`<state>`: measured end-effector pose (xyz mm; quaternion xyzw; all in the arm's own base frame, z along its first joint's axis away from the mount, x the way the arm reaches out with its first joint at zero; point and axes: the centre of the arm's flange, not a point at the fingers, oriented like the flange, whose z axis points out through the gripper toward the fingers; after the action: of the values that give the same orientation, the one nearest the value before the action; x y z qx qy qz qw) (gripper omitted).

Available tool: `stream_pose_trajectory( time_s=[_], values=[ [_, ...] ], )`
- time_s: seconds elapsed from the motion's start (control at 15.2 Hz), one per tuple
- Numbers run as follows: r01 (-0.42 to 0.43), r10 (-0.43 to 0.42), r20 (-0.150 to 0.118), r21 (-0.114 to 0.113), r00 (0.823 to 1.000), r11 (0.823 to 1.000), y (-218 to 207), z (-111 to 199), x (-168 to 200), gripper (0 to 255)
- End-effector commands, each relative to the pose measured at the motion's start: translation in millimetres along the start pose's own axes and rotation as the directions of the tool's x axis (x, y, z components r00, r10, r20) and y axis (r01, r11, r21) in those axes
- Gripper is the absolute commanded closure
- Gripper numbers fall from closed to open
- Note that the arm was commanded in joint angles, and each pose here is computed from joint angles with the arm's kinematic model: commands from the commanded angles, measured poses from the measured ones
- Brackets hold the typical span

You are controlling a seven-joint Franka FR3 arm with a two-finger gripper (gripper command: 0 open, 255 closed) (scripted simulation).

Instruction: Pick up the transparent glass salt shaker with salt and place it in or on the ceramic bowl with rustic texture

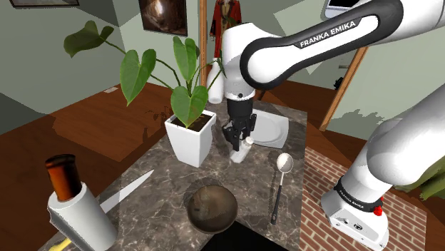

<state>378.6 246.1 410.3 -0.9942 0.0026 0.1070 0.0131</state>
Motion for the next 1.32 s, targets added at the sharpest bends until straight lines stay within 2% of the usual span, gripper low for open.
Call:
stream_pose_trajectory(
  time_s=[0.0,0.53,1.25],
  values=[
    [0.000,0.000,0.000,0.000,1.000,1.000,0,-9,-3,255],
    [0.000,0.000,0.000,0.000,1.000,1.000,-1,-46,-11,255],
    [0.000,0.000,0.000,0.000,1.000,1.000,-140,-45,-52,255]
  ],
)
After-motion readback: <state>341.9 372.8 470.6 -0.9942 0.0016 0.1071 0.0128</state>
